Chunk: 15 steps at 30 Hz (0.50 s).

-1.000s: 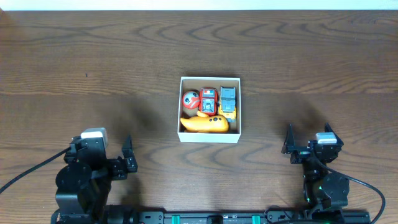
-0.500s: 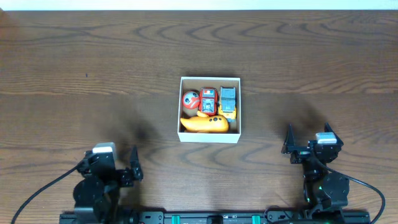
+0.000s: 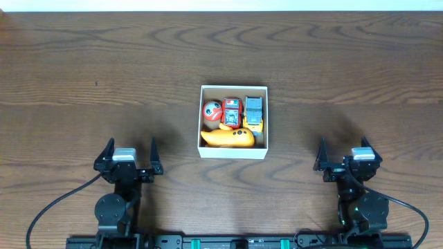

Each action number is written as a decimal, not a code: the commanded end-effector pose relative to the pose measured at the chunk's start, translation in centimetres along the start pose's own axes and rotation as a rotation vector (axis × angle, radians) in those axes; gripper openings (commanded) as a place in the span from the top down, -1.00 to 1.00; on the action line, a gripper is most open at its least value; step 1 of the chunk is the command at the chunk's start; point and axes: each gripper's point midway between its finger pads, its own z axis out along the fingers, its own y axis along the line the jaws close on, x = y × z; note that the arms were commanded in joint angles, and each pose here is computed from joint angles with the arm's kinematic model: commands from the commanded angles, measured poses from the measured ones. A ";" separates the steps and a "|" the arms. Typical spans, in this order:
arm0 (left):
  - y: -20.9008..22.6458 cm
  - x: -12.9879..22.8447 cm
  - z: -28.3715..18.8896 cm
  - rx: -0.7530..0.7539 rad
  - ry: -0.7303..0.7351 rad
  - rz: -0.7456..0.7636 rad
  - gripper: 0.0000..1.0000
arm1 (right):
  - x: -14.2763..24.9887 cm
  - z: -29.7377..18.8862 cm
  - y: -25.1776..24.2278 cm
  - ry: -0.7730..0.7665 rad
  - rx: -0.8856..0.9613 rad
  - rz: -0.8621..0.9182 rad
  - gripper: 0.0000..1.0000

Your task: Pack container

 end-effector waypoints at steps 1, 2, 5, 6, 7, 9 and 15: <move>-0.1 0.9 0.3 0.000 -0.007 0.067 -0.96 | 0.1 0.0 -0.1 -0.001 -0.001 -0.010 -0.99; -0.1 1.6 0.3 0.002 0.021 0.069 -0.96 | 0.1 0.0 -0.1 -0.001 0.000 -0.010 -0.99; -0.1 3.3 0.2 0.006 0.090 0.059 -0.96 | 0.1 0.0 -0.1 -0.001 -0.001 -0.010 -0.98; -0.1 3.2 0.2 0.005 0.088 0.047 -0.96 | 0.1 0.0 -0.1 -0.001 -0.001 -0.010 -0.98; -0.1 3.2 0.2 0.005 0.088 0.044 -0.96 | 0.1 0.0 -0.1 -0.001 0.000 -0.010 -0.98; -0.1 3.2 0.2 0.006 0.088 0.044 -0.96 | 0.1 0.0 -0.1 -0.001 0.000 -0.010 -0.98; -0.1 3.3 0.2 0.005 0.090 0.045 -0.96 | 0.1 0.0 -0.1 -0.001 0.000 -0.010 -0.98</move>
